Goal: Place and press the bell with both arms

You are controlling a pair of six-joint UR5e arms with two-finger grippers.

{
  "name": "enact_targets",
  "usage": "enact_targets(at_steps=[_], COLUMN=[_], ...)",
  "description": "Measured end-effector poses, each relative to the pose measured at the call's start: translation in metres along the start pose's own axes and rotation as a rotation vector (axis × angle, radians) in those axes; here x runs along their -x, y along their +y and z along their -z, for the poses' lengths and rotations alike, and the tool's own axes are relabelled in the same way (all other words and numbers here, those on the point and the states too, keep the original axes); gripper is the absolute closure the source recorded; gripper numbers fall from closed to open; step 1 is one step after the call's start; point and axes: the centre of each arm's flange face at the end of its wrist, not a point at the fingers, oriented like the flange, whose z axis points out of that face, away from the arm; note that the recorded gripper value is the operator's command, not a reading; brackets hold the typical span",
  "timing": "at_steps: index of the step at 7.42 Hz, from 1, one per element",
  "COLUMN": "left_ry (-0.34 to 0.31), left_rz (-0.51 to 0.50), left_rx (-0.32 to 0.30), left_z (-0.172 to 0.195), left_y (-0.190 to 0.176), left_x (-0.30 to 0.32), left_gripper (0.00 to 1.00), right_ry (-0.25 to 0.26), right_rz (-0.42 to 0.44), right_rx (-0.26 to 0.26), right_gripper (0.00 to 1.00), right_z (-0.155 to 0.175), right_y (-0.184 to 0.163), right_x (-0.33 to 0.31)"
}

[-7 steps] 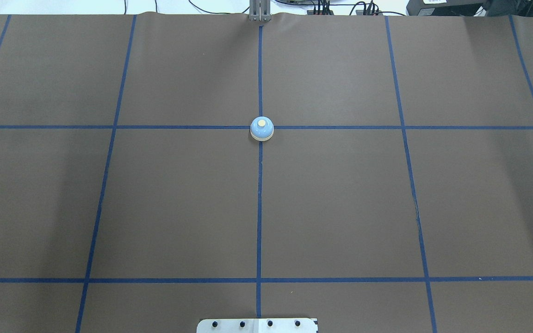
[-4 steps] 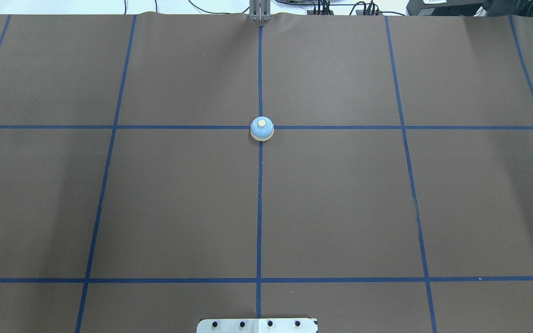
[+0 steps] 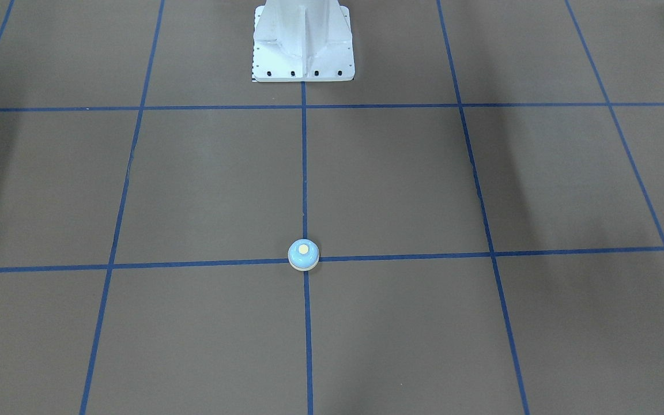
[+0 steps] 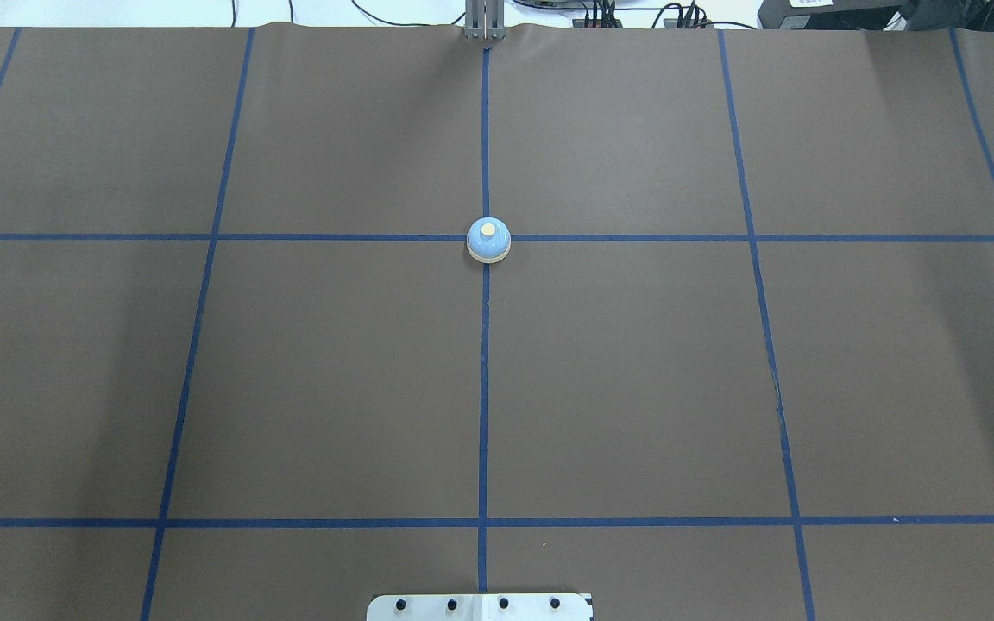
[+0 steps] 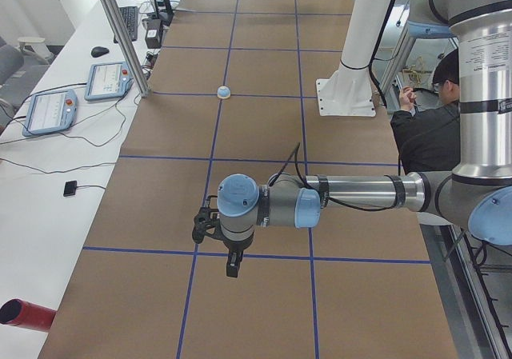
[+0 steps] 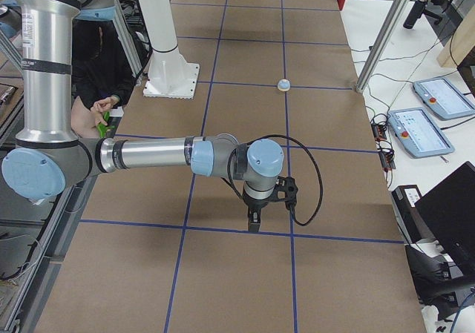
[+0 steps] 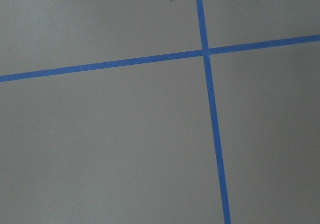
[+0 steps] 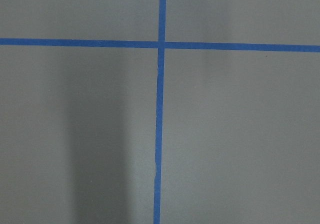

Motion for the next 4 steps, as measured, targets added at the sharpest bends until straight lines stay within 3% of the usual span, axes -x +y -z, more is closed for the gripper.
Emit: enact_targets(at_steps=[4], left_ry=[-0.003], left_rz=[-0.004], left_rx=[-0.002], left_z=[0.0009], left_y=[-0.0015], left_x=[-0.0004], left_gripper=[0.0], right_ry=[-0.002], right_rz=[0.001], right_rx=[0.0], right_gripper=[0.0], right_z=[0.0001], right_y=[-0.0004], right_x=[0.0002])
